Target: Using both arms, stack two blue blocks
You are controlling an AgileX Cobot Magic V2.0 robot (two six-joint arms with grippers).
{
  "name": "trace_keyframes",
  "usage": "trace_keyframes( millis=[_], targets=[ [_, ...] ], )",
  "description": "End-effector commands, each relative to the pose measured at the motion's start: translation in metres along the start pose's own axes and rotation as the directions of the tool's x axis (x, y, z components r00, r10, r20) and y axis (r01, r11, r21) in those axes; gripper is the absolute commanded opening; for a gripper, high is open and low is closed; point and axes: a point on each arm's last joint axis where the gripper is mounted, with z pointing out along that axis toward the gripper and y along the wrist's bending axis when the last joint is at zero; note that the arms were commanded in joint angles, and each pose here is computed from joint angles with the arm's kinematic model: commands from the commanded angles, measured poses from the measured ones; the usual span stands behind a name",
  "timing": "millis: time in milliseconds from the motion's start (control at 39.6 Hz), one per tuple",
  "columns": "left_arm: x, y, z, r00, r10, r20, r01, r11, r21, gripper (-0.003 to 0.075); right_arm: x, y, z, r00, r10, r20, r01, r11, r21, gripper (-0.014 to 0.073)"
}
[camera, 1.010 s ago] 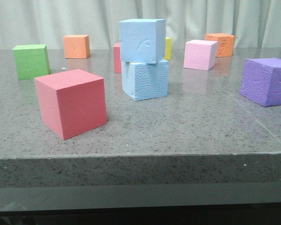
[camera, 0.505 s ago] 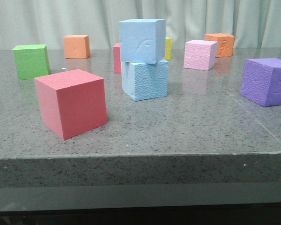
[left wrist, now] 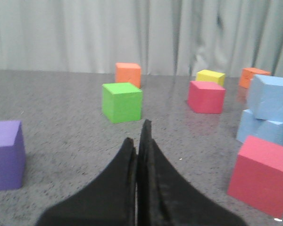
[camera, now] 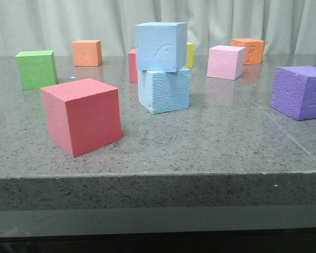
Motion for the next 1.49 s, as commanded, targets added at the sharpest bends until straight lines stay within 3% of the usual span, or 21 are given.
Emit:
trace_keyframes(
  millis=[0,152,379,1465],
  targets=[
    [-0.005,0.003,-0.001,0.988,-0.052,0.143,0.059,0.997,-0.048,-0.002,-0.015,0.001,-0.003,0.995,-0.01,0.101,0.01,1.0,-0.002,-0.0066],
    [0.014,0.011,0.004,0.987,-0.049,0.151,0.07,0.988,-0.14,-0.002,-0.015,0.001,-0.003,0.995,-0.01,0.101,0.01,1.0,-0.002,-0.0066],
    [0.026,0.015,0.006,0.992,-0.039,0.123,0.064,0.977,-0.203,-0.002,-0.015,0.001,-0.003,0.995,-0.01,0.101,0.01,1.0,-0.002,-0.0066],
    [0.028,0.016,0.007,0.993,-0.037,0.112,0.06,0.977,-0.205,-0.002,-0.015,0.001,-0.003,0.995,-0.01,0.101,0.01,1.0,-0.002,-0.0066]
  ],
)
